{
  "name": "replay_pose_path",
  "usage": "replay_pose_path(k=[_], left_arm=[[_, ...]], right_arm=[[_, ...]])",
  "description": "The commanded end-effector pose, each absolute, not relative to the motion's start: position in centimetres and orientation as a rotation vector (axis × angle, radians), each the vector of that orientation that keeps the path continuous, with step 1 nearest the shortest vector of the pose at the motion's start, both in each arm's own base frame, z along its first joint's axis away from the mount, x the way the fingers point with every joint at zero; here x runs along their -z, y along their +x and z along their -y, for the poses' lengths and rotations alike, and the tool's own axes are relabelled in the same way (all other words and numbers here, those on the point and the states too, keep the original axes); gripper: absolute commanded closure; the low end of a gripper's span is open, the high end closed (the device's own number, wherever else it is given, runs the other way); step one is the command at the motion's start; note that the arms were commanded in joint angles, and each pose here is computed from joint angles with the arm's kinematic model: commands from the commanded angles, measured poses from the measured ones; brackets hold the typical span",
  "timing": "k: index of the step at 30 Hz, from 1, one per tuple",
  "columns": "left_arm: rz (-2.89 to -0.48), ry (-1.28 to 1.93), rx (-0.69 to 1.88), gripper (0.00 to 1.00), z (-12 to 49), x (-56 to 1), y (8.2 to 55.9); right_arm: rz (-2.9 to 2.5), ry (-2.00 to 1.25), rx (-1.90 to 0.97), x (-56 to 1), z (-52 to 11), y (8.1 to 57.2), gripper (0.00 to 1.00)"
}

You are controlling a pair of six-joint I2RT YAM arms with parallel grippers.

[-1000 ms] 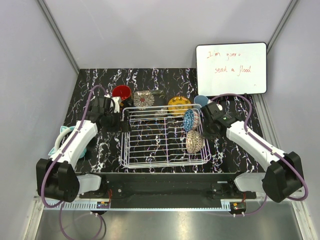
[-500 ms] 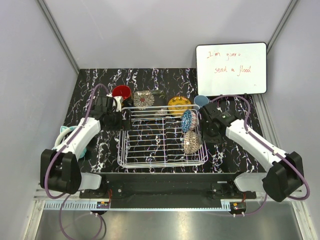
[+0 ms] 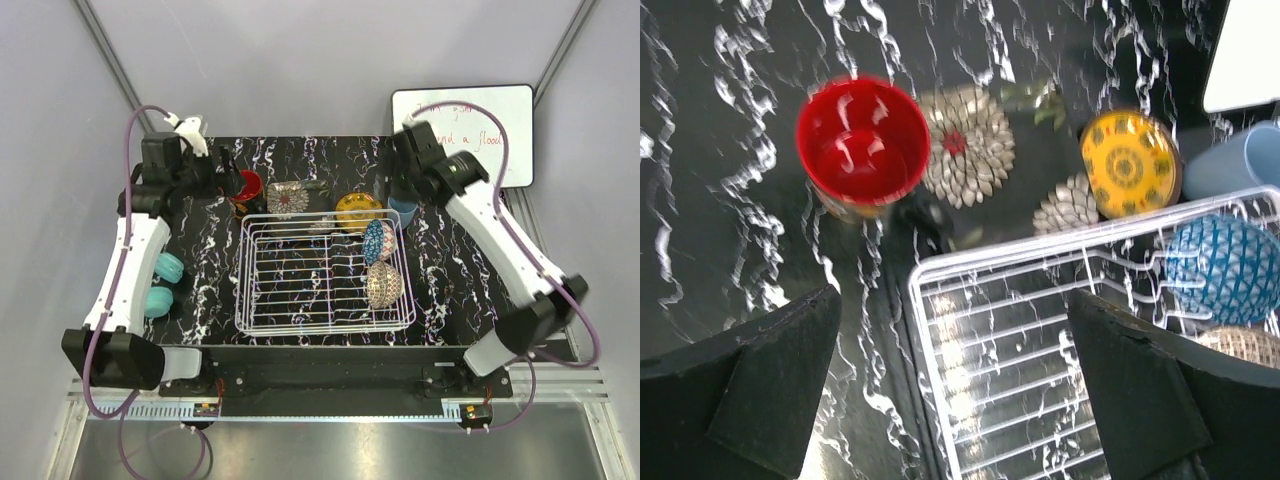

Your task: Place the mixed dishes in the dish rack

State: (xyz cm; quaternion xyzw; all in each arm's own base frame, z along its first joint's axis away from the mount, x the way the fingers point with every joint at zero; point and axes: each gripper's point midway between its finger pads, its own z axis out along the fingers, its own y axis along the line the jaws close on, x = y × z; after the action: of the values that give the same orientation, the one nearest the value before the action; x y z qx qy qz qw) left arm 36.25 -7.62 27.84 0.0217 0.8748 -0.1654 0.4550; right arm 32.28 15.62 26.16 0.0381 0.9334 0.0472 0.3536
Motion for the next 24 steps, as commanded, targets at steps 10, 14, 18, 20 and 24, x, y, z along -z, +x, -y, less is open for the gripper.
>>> replay_pose_path(k=[10, 14, 18, 20, 24], left_arm=[[-2.082, -0.098, 0.284, 0.01, 2.3, -29.2, 44.2], [-2.098, -0.059, 0.344, 0.01, 3.2, -26.6, 44.4], [-2.099, -0.044, 0.434, 0.01, 4.4, -25.4, 45.7], [-2.114, -0.057, 0.452, 0.01, 4.5, -24.7, 46.8], [-2.138, -0.082, 0.454, 0.01, 4.4, -23.7, 47.7]], right_arm=[[-2.250, 0.079, -0.762, -21.2, -29.7, 57.4, 0.25], [-2.278, 0.080, -0.778, -17.5, -29.2, 59.1, 0.27], [-2.329, 0.088, -0.762, -14.7, -28.6, 59.2, 0.26], [-2.368, 0.087, -0.778, -13.4, -28.7, 58.7, 0.27], [-2.418, 0.082, -0.824, -11.2, -29.3, 58.1, 0.30]])
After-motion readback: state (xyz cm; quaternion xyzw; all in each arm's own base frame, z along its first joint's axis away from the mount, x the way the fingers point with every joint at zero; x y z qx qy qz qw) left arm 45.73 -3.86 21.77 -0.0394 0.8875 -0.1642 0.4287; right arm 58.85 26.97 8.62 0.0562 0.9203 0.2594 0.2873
